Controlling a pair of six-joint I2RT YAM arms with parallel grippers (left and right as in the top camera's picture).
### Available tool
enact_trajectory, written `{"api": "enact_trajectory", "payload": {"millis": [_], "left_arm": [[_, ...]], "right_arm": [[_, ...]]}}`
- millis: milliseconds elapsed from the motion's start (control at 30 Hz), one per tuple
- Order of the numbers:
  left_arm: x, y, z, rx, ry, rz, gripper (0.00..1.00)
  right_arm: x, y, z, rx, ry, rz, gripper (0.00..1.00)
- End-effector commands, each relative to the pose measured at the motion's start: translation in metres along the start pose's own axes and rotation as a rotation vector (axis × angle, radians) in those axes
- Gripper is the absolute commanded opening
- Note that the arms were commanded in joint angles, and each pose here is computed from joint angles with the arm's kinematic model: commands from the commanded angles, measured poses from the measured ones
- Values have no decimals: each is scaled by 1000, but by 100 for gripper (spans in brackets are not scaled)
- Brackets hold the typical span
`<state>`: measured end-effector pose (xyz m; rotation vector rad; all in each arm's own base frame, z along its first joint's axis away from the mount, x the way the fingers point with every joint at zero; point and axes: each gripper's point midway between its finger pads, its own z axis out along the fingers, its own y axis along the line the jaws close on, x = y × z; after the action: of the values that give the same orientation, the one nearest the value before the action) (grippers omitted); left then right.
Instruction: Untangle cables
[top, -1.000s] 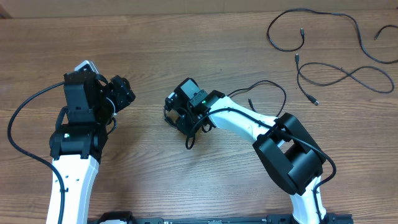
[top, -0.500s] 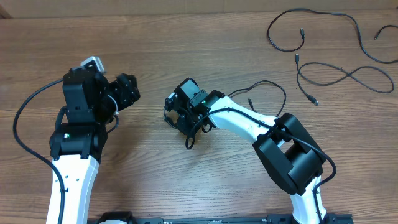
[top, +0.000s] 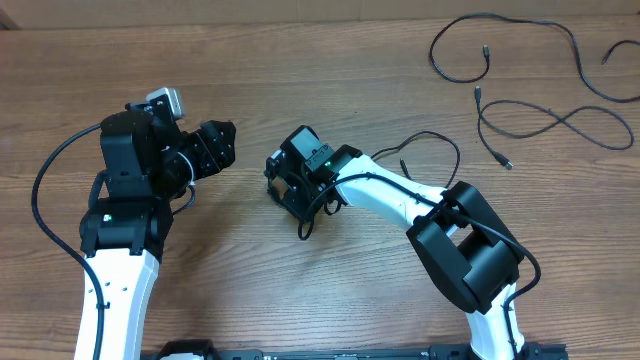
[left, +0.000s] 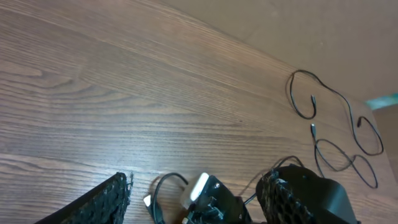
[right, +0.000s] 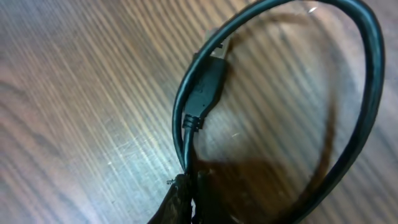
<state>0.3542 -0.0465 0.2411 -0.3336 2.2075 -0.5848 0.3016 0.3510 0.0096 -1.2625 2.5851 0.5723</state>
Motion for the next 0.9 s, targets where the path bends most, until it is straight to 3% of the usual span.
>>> {"api": "enact_trajectory", "payload": {"millis": [0, 100, 433, 867], "left_arm": [[-4, -9, -2, 43, -1, 44, 72], [-1, -22, -3, 114, 15, 116, 71], [6, -36, -4, 182, 38, 197, 72], [6, -36, -4, 181, 38, 197, 72]], "right_arm": [[-14, 9, -6, -37, -26, 15, 4], [-14, 7, -9, -25, -18, 17, 15], [-13, 6, -8, -16, -15, 6, 27], [3, 5, 16, -26, 44, -11, 25]]}}
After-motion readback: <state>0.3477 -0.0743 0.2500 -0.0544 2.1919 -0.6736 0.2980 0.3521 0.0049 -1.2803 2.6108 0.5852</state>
